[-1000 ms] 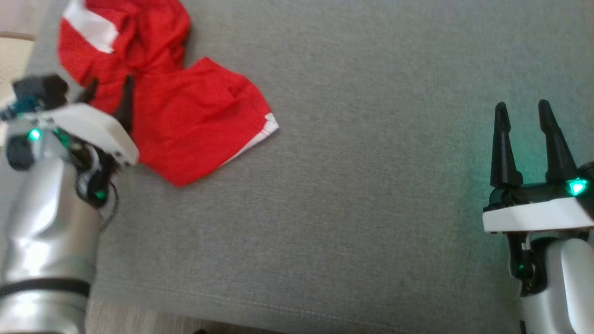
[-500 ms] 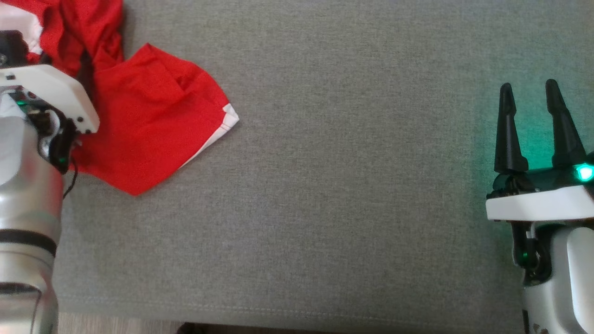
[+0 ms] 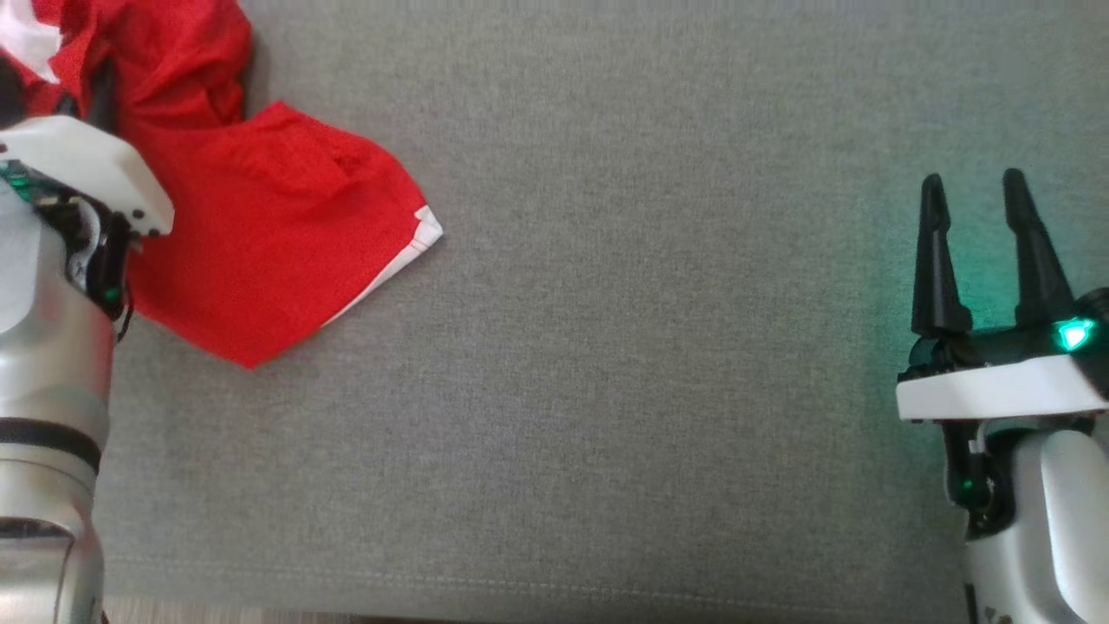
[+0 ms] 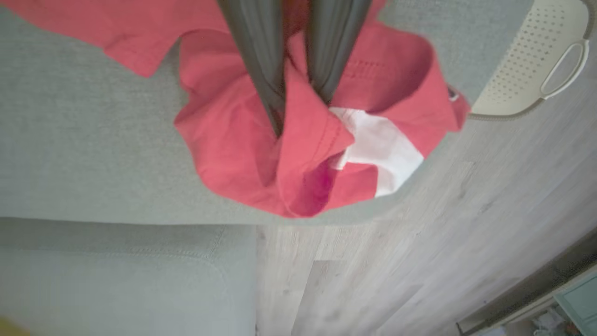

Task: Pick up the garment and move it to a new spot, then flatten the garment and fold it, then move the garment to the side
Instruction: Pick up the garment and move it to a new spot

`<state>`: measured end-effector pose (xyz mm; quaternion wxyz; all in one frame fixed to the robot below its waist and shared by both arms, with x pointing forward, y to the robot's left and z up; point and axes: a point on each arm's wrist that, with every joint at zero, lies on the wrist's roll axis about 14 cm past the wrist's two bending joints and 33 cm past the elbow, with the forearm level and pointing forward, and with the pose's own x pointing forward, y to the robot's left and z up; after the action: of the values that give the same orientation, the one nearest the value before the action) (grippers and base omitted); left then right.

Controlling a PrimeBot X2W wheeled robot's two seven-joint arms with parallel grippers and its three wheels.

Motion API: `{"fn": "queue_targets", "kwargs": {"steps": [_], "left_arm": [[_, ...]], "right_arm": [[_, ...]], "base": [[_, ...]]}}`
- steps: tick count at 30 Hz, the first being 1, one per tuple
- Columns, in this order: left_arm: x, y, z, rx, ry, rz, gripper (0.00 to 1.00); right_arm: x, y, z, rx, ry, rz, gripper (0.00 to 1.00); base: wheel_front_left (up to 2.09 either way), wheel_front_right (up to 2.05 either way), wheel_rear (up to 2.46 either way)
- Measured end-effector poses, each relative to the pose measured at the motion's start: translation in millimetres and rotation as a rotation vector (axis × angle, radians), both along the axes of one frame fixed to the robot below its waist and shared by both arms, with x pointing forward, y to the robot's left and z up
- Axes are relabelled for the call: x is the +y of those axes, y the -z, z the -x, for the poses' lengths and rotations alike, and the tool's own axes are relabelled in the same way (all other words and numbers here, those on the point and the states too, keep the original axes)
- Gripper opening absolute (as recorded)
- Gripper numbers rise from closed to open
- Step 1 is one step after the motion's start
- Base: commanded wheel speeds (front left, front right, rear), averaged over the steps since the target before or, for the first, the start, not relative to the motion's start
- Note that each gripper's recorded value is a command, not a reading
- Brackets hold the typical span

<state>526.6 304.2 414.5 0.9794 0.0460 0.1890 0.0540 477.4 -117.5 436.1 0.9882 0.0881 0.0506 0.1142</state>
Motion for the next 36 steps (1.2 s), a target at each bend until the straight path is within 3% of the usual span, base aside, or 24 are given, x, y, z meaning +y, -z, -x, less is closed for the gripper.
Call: {"fn": "queue_targets", "kwargs": {"steps": [8,22,31,36], "left_arm": [[-46.8,-73.5,-10.0,-0.217,0.150,-0.012,0.00],[-216.1,-208.5,-4.8,-0.528,0.579,0.060,0.00],[-242.4,-277.2,19.8,-0.660,0.622,0.106,0.00],[-253.4,-251.5,24.3,-0.560,0.650,0.106,0.00]], "right_arm": [[3.0,-29.7,11.4,-0.064,0.006,-0.037,1.00],[-40.2,-57.5,42.2,-0.127,0.140,-0.092,1.00],[-68.4,-71.2,60.8,-0.162,0.220,-0.104,1.00],[-80.7,-68.7,65.1,-0.156,0.256,-0.108,1.00]], "base": [[0.00,0.00,0.00],[0.00,0.00,0.00],[0.00,0.00,0.00],[0.00,0.00,0.00]]}}
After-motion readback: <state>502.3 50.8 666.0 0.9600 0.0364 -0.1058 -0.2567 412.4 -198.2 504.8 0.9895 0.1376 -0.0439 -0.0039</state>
